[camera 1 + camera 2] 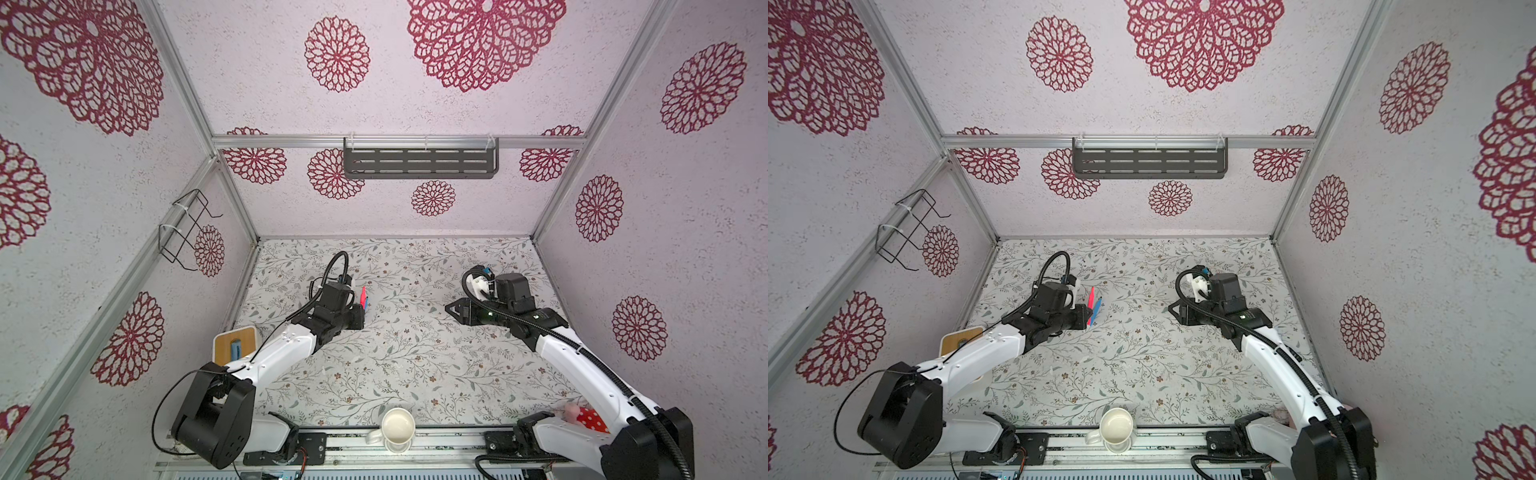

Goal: Insert the pens into the pen caps
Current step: 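Lift the pink highlighter with the left gripper while the right gripper moves toward it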

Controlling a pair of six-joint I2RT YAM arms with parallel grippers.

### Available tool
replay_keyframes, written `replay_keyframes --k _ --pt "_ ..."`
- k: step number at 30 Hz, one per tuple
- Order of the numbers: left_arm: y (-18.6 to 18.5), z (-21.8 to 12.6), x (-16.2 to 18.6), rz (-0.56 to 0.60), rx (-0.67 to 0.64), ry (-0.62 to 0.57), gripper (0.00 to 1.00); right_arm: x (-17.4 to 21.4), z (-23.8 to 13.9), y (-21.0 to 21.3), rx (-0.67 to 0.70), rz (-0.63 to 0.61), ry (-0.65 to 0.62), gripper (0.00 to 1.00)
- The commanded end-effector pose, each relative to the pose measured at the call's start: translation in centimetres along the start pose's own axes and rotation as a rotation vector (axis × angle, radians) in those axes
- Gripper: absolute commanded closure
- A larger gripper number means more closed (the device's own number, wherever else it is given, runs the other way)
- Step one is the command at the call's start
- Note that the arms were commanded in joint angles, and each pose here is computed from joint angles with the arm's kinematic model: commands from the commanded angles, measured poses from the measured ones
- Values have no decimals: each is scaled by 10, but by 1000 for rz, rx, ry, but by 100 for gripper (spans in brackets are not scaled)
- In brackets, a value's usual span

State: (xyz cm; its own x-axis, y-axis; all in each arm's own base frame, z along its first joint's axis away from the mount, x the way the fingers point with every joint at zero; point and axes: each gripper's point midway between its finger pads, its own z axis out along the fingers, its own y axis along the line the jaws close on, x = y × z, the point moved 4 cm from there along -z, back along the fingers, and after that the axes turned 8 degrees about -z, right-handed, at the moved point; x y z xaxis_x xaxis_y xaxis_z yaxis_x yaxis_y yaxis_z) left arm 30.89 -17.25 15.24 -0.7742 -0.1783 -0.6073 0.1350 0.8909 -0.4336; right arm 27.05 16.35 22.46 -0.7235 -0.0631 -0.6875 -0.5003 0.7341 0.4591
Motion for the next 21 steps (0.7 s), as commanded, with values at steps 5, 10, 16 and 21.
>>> replay_keyframes --k 5,10,16,21 --pt "-40 -24 -4 56 218 -82 86 -12 0 24 -159 -3 -73 56" --pt "-54 -33 -1 67 288 -97 85 -14 4 33 -207 -4 -90 54" --pt "-69 -39 -1 86 331 -103 85 -16 12 43 -231 -12 -82 54" --pt "-79 -43 -1 90 361 -112 85 -20 17 48 -245 -16 -81 53"
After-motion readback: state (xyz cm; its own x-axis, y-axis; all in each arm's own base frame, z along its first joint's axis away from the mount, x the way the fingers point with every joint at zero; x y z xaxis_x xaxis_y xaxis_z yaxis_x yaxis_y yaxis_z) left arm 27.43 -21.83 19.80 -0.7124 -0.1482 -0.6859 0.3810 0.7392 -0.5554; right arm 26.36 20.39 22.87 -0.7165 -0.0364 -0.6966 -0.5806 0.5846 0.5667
